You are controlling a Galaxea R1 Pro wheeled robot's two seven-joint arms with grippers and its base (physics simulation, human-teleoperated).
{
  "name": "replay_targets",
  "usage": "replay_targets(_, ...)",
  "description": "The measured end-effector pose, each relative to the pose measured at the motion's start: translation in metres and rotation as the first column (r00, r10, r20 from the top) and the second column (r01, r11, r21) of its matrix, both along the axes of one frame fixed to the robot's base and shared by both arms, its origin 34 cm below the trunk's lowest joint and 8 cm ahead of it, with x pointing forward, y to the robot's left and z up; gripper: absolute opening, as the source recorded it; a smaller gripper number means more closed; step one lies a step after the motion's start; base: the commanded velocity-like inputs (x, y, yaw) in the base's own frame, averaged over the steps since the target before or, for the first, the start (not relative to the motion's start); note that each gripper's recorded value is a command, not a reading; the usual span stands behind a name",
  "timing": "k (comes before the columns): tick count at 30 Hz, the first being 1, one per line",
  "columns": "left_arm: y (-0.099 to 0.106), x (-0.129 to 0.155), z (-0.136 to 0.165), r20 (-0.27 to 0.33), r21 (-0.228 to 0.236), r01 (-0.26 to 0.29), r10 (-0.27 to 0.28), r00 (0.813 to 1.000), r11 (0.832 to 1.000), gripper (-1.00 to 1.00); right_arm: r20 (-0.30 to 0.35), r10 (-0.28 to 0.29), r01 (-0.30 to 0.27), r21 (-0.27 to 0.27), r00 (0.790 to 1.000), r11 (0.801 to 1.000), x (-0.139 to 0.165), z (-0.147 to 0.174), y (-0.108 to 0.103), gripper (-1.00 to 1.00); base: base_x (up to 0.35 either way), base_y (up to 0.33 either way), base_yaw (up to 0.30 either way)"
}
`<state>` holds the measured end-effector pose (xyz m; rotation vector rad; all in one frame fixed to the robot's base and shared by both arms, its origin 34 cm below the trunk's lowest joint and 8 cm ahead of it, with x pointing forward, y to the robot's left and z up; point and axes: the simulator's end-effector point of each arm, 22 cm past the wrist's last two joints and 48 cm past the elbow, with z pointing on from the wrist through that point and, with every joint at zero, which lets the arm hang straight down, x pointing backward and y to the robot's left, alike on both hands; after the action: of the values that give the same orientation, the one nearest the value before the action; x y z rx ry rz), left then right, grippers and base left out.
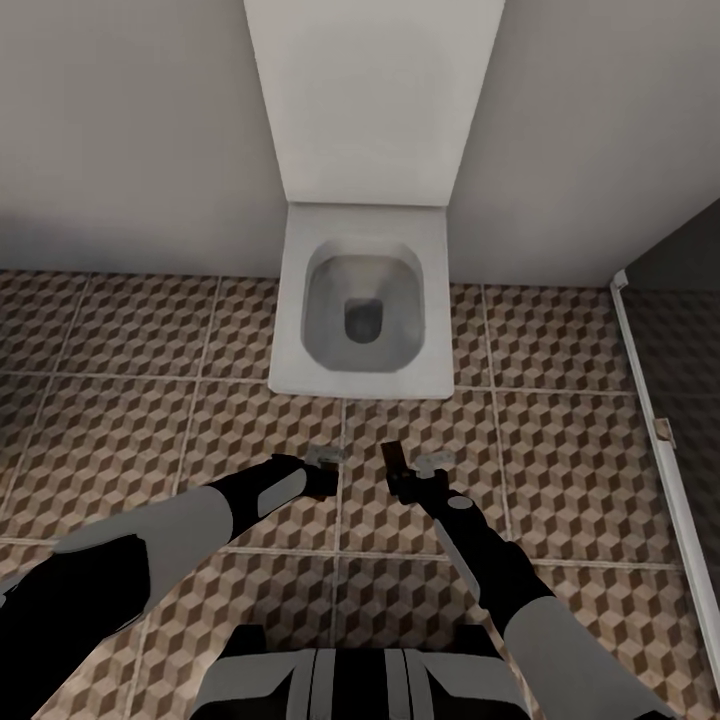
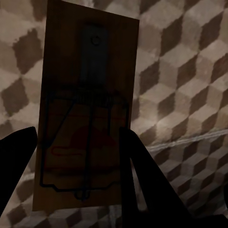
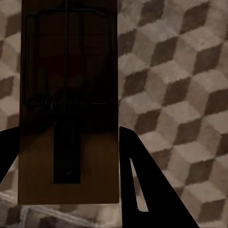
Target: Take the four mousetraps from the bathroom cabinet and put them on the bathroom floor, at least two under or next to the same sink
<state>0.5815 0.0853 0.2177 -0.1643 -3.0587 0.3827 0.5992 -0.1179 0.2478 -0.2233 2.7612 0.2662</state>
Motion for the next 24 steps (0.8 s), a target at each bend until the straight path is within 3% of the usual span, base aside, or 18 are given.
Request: replay_targets(24,0.001,-0.007,-0.043,0.000,0.002,0.000,0.000,1.000,1.000,-1.00,-0.001,-0.001,0.001,-0.001,1.000,1.000,-0.008,-0.044,0.000,-1.00,0.000,0.000,0.000)
